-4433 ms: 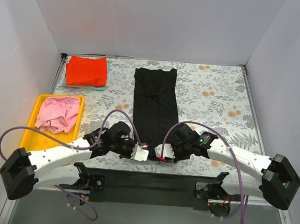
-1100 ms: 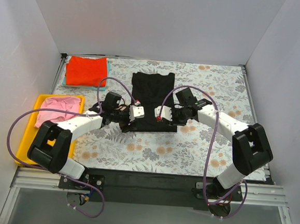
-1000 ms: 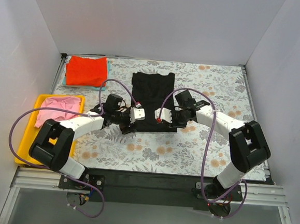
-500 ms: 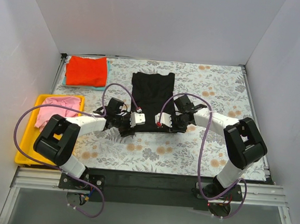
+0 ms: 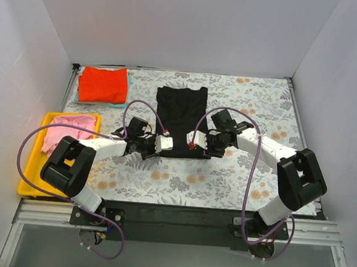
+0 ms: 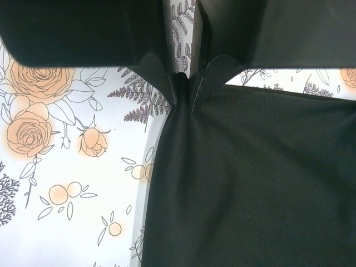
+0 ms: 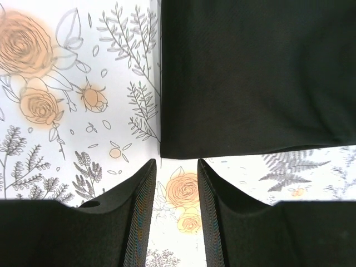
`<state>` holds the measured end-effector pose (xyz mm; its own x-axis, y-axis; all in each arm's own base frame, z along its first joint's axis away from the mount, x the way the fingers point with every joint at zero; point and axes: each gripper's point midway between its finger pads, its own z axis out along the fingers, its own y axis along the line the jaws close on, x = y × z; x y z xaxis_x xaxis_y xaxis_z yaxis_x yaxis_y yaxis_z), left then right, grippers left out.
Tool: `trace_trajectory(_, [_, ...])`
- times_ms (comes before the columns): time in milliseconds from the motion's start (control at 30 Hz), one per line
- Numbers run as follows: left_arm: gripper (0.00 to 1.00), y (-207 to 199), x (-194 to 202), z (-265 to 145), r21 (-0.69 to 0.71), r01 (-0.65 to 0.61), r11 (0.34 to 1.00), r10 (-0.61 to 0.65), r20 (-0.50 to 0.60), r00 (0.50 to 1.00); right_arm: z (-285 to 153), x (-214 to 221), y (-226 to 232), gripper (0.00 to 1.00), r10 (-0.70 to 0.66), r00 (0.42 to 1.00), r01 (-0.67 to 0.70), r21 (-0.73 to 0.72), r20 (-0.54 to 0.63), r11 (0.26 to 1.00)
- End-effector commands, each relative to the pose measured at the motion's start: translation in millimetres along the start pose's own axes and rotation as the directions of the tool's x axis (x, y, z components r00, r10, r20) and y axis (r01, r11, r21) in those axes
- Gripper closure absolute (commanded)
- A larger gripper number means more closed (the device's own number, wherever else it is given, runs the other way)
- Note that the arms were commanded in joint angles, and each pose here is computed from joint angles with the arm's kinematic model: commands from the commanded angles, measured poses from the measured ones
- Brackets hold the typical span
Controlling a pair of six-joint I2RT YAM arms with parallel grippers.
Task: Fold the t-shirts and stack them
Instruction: Fold the tshirt
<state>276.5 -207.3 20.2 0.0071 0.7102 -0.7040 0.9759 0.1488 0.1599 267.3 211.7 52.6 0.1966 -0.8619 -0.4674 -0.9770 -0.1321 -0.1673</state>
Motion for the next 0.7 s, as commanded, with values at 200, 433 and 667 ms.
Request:
trace_trajectory(200, [0.88, -7.8, 5.6, -1.3, 0.04, 0.022, 0.999, -0.02, -0.041, 0.999, 0.3, -9.9, 9.6, 0.57, 0.024, 0.999, -0.023, -0.047, 0.023, 0.999])
trace_trajectory(433, [0.86, -9.4, 6.0, -0.3, 0.048, 0.032, 0.998, -0.03, -0.04, 0.999, 17.6, -1.8, 3.0, 0.57, 0.026, 1.0, -0.027, -0.059, -0.008, 0.998])
trace_trajectory(667, [0.87, -3.4, -0.8, -0.8, 0.037, 0.038, 0.999, -0.037, -0.029, 0.999, 29.5, 10.7, 2.2, 0.65, 0.02, 0.999, -0.022, -0.052, -0.044, 0.998])
